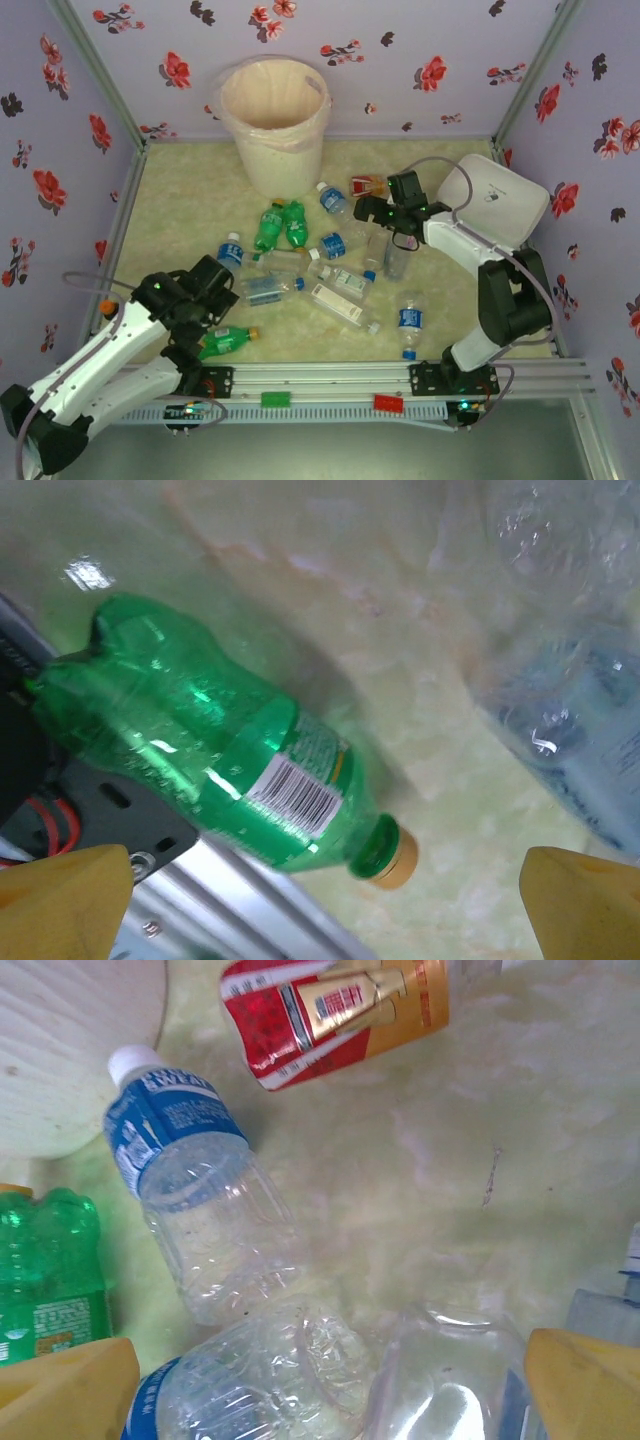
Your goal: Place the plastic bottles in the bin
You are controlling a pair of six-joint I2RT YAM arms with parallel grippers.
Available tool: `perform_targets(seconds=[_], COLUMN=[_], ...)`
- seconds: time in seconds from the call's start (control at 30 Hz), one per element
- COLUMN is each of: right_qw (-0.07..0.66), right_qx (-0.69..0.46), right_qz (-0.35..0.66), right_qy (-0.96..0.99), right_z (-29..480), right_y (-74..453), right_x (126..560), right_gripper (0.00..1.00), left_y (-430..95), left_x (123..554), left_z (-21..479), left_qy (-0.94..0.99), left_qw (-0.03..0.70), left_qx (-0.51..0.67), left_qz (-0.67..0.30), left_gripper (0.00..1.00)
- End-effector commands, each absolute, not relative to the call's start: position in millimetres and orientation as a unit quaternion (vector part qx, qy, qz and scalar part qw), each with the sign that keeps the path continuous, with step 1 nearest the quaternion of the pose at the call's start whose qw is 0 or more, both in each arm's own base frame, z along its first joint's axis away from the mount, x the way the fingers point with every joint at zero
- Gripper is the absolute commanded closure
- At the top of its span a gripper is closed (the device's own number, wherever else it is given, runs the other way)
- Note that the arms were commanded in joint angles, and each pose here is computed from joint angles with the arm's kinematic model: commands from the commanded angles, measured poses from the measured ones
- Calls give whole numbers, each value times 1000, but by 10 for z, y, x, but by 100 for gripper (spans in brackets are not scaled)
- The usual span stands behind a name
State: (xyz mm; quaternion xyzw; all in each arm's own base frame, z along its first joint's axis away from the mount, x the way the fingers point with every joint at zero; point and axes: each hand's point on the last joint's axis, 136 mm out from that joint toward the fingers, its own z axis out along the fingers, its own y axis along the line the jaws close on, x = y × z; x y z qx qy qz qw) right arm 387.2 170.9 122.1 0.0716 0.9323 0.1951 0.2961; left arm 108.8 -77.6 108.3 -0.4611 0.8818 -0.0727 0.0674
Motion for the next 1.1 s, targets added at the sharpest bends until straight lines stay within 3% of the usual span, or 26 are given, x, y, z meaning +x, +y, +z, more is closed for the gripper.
perform_targets(seconds=[0.0, 0.47, 0.77, 0.97, 1.07], right_qw=[327, 355, 357, 358, 357], right_qx=[68, 79, 84, 85, 88], right_qz=[187, 177, 172, 168, 171], right_qy=[924, 914, 914, 915, 914], right_z=[1484, 1705, 1682, 1682, 1688], right_y=[1655, 1513, 1467, 1435, 1440], right_x=[3867, 3742, 3684, 3649, 3649], right_gripper=[1, 0, 0, 0, 0], left_y=[-711, -710, -606, -581, -574], left_x=[990, 878, 927, 1059, 1075], left_z=[945, 475, 169, 54, 5], left_qy=[853, 819, 802, 799, 798], left_qw=[57, 33, 62, 84, 81], left_qx=[-517, -573, -594, -594, -596], left_qz=[-54, -21, -16, -32, -35], left_gripper=[0, 0, 0, 8, 17])
